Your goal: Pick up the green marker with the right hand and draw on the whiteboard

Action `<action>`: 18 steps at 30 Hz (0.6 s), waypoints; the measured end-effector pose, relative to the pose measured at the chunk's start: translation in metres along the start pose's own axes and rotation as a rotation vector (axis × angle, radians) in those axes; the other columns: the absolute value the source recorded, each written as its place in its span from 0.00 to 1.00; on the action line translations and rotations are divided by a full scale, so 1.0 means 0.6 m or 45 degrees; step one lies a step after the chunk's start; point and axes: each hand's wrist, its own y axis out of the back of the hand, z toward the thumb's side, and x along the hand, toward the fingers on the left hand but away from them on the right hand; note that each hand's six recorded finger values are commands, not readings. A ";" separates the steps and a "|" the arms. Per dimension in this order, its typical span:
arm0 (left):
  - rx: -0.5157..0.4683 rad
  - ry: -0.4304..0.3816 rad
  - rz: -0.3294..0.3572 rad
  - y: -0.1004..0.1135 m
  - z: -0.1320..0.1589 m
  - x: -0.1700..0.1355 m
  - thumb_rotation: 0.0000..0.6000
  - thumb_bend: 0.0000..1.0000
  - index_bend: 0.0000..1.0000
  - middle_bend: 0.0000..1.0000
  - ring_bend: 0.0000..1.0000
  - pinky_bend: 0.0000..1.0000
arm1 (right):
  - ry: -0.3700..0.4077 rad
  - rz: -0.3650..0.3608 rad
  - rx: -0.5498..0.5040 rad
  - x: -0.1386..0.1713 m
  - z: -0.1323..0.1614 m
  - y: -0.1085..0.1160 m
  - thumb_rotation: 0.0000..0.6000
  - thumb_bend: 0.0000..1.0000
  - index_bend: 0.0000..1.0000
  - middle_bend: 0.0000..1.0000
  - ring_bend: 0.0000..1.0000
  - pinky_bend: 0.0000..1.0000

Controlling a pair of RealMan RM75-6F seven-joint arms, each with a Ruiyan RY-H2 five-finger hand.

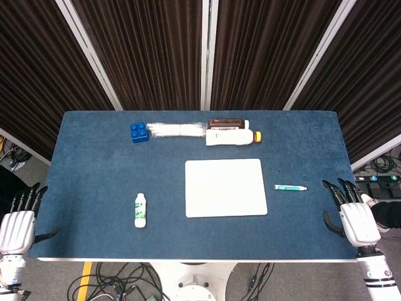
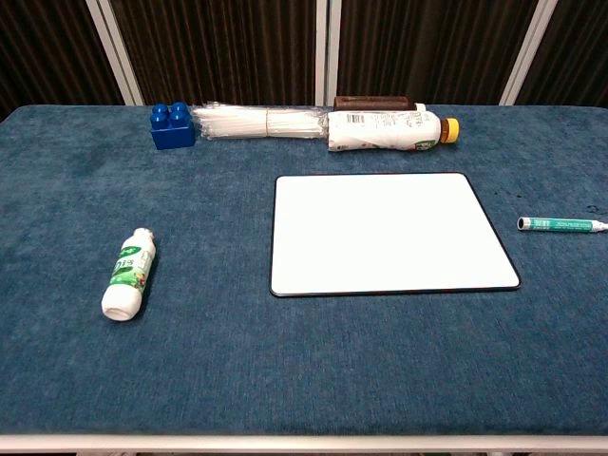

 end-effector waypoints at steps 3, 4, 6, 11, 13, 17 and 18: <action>0.000 0.001 -0.004 -0.001 0.000 0.000 1.00 0.00 0.09 0.00 0.00 0.00 | 0.003 0.002 0.003 0.000 0.001 0.000 1.00 0.38 0.10 0.18 0.00 0.00; 0.000 0.001 -0.004 -0.002 0.000 0.000 1.00 0.00 0.09 0.00 0.00 0.00 | 0.003 0.003 0.004 0.000 0.001 0.000 1.00 0.38 0.10 0.18 0.00 0.00; -0.001 0.000 -0.004 -0.002 0.000 -0.001 1.00 0.00 0.09 0.00 0.00 0.00 | 0.005 0.008 0.009 -0.001 0.002 -0.001 1.00 0.38 0.10 0.18 0.00 0.00; -0.003 0.000 -0.001 -0.001 0.000 -0.002 1.00 0.00 0.09 0.00 0.00 0.00 | 0.003 0.026 0.030 -0.016 0.002 -0.004 1.00 0.33 0.10 0.18 0.00 0.00; -0.003 -0.004 0.001 -0.001 0.002 -0.001 1.00 0.00 0.09 0.00 0.00 0.00 | 0.003 0.039 0.038 -0.029 0.003 -0.008 1.00 0.31 0.12 0.21 0.01 0.00; -0.003 -0.007 -0.001 -0.002 0.003 -0.001 1.00 0.00 0.09 0.00 0.00 0.00 | -0.009 0.104 0.080 -0.073 0.002 -0.027 1.00 0.31 0.26 0.28 0.05 0.00; -0.004 -0.004 -0.003 -0.002 0.003 -0.002 1.00 0.00 0.09 0.00 0.00 0.00 | -0.014 0.125 0.093 -0.084 0.001 -0.034 1.00 0.31 0.27 0.29 0.05 0.00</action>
